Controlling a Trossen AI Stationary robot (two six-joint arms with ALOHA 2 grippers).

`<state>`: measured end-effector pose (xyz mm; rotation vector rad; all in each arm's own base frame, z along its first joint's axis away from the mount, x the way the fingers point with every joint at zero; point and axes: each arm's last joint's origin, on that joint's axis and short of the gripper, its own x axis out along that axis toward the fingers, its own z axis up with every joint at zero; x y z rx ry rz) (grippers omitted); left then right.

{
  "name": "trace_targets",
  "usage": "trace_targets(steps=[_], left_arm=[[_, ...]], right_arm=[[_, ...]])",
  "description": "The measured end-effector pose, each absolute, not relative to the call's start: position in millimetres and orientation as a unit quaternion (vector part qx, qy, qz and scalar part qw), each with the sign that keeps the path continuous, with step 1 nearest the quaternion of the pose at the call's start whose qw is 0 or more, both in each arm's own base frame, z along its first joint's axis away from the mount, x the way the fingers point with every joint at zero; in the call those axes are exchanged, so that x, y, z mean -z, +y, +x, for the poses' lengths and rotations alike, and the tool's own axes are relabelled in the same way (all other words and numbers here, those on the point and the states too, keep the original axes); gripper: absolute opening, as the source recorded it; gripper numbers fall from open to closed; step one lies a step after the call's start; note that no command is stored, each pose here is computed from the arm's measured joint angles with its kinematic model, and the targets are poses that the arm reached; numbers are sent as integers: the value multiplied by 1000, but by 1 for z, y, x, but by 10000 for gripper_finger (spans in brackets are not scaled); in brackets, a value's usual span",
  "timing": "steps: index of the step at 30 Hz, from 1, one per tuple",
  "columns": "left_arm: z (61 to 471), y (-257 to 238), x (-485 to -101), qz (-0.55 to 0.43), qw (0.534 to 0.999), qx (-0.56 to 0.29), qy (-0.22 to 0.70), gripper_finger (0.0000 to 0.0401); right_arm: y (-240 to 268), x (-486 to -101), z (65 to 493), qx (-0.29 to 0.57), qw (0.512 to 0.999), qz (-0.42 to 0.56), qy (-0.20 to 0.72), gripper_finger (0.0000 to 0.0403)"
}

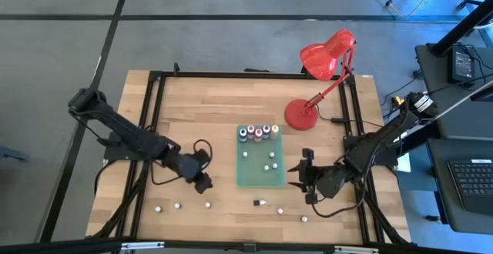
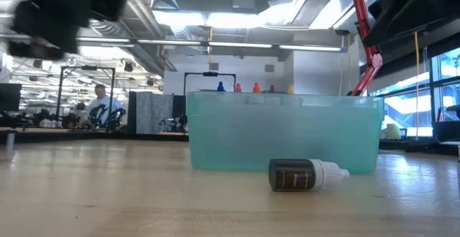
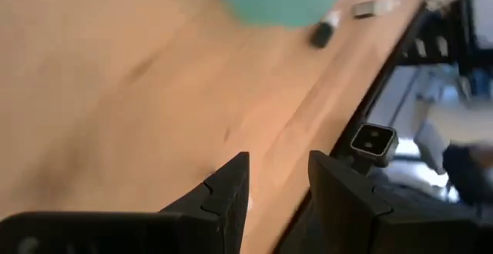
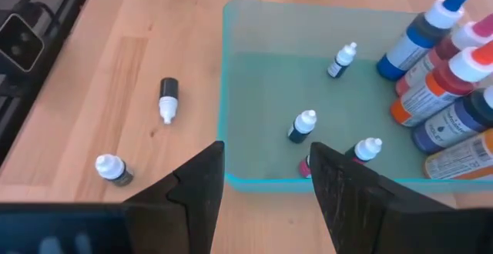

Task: Pick & Place food coloring
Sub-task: Put the small green food coloring bottle into the green bin

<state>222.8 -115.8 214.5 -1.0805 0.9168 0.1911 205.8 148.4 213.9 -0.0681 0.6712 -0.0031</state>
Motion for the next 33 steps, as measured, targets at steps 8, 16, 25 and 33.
trace_targets(steps=[8,16,25,33], left_arm=[[182,-148,-219,-562,628,-244,480,130],[144,-168,-215,-525,596,-295,531,130],[112,-182,-210,-492,591,-328,549,130],[113,-208,-206,-440,609,-349,560,130]], right_arm=[[148,-213,206,-11,941,-63,332,193],[148,-213,206,-15,940,-71,332,193],[147,-214,206,8,944,-75,321,193],[144,-214,208,30,946,-62,316,193]])
